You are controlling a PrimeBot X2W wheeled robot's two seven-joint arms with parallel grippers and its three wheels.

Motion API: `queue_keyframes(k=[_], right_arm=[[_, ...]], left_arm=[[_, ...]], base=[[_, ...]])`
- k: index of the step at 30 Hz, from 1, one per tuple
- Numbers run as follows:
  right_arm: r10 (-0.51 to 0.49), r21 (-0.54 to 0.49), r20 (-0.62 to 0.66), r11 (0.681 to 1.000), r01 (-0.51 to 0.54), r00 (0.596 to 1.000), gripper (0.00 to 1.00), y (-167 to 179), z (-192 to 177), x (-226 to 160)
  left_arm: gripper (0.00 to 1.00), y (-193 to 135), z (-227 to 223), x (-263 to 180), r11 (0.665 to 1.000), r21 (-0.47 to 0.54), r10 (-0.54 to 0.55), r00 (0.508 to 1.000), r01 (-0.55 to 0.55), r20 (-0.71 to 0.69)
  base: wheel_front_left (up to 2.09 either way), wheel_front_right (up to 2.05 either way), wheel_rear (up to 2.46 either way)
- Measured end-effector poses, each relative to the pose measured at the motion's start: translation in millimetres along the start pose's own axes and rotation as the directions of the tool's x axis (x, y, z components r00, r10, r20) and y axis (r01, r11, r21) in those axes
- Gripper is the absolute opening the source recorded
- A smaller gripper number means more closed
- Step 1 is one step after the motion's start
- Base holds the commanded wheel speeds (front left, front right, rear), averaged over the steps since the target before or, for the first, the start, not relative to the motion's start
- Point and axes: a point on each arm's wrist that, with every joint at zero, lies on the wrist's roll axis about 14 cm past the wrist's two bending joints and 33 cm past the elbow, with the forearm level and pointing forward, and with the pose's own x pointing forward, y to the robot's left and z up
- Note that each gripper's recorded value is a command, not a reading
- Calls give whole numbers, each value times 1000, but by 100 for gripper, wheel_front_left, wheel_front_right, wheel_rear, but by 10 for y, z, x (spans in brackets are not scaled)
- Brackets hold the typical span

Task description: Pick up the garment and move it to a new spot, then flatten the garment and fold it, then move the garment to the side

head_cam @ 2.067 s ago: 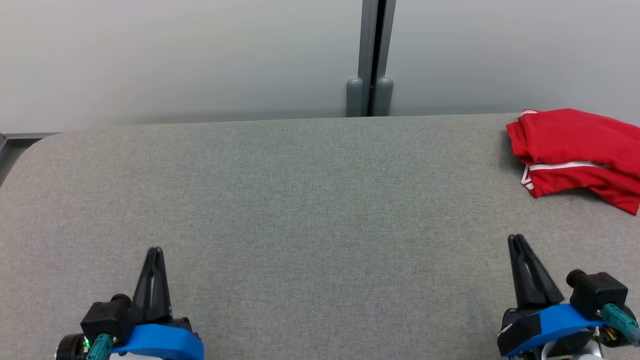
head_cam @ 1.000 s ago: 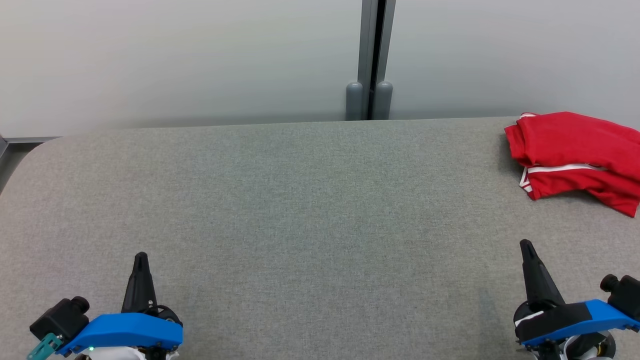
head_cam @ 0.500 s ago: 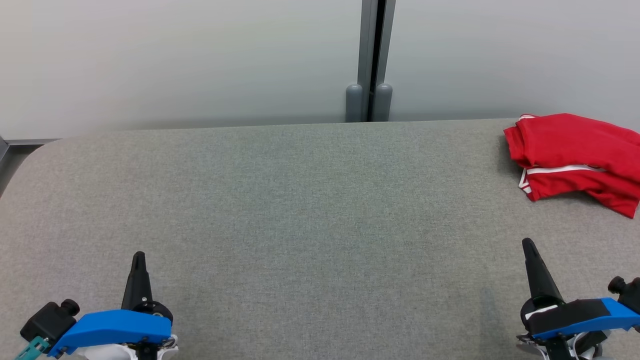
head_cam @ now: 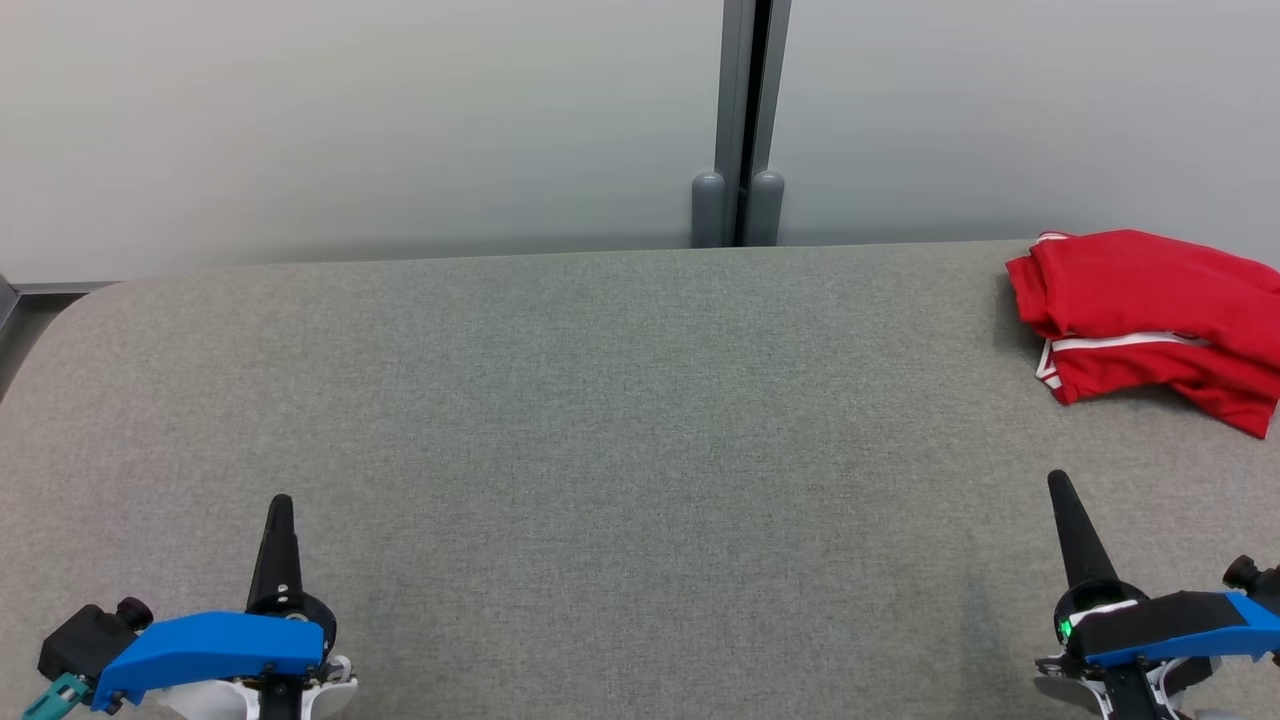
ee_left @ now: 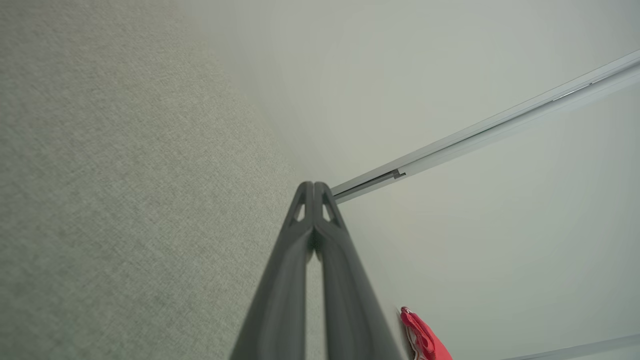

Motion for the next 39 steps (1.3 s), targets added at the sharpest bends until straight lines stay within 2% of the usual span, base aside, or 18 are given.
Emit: queue_keyframes(k=[18, 39], right_arm=[[7, 178, 5, 984, -8, 1000, 0, 13, 26, 5], [26, 350, 11, 937, -28, 1000, 0, 55, 56, 18]], left_arm=[[0, -65, 56, 21, 983, -179, -27, 1000, 28, 4], [0, -149, 99, 33, 935, -348, -65, 998, 64, 9]], base=[[0, 0, 0], [0, 0, 0]])
